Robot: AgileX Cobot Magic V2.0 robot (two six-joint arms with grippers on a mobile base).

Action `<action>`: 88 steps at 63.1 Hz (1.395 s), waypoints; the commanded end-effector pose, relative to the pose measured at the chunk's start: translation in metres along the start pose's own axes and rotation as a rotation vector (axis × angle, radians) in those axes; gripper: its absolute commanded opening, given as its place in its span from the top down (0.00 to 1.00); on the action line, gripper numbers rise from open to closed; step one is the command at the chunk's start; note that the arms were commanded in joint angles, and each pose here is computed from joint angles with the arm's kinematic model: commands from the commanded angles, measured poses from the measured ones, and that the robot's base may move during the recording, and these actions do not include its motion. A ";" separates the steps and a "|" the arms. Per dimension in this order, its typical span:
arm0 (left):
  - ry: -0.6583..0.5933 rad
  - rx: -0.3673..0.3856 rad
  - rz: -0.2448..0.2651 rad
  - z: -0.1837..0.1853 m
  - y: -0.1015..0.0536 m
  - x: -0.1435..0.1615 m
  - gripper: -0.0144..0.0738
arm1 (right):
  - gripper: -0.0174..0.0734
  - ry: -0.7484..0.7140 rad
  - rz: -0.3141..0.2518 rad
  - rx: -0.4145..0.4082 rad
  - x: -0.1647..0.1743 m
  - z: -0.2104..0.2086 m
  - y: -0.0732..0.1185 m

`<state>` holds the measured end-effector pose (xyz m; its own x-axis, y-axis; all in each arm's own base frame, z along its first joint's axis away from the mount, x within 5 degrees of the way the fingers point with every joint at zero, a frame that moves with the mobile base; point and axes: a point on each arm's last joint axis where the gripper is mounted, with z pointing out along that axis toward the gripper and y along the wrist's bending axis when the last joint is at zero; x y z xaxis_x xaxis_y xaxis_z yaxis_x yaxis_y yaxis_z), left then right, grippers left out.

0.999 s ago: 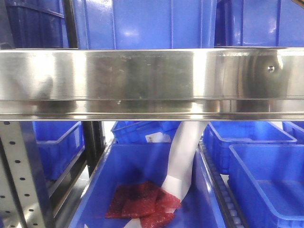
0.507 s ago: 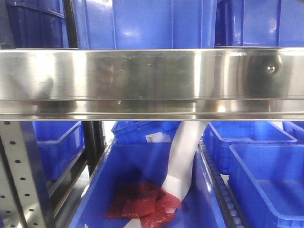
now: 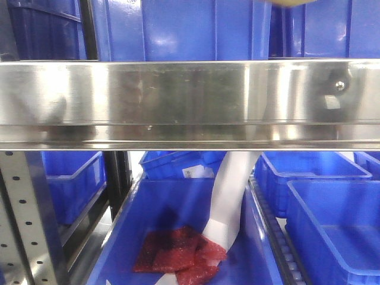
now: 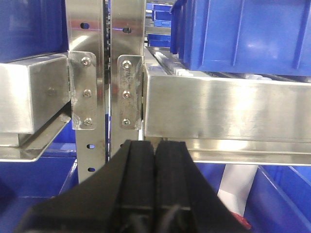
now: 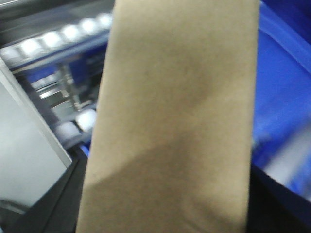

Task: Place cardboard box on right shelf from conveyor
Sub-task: 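Raise the held box above the upper steel shelf edge, then lower the box flat onto the upper shelf and open the right gripper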

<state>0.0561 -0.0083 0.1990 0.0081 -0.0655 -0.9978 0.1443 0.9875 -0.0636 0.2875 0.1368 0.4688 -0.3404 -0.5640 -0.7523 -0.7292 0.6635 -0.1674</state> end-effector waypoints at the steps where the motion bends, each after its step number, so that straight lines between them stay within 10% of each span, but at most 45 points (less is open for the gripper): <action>1: -0.106 -0.001 -0.016 -0.001 0.000 -0.010 0.97 | 0.67 -0.116 -0.089 -0.031 -0.017 -0.010 0.002; 49: -0.106 -0.001 -0.016 -0.001 0.000 -0.010 0.97 | 0.67 -0.012 -0.518 -0.183 -0.012 0.057 -0.008; 88: -0.106 -0.001 -0.016 -0.001 0.000 -0.010 0.97 | 0.58 0.024 -0.489 -0.221 -0.006 0.084 -0.011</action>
<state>0.0561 -0.0083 0.1990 0.0081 -0.0655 -0.9978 0.1443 0.9875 -0.0636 0.3617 0.1754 0.3920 0.0364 -0.8424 -0.5376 -0.9304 0.1677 -0.3258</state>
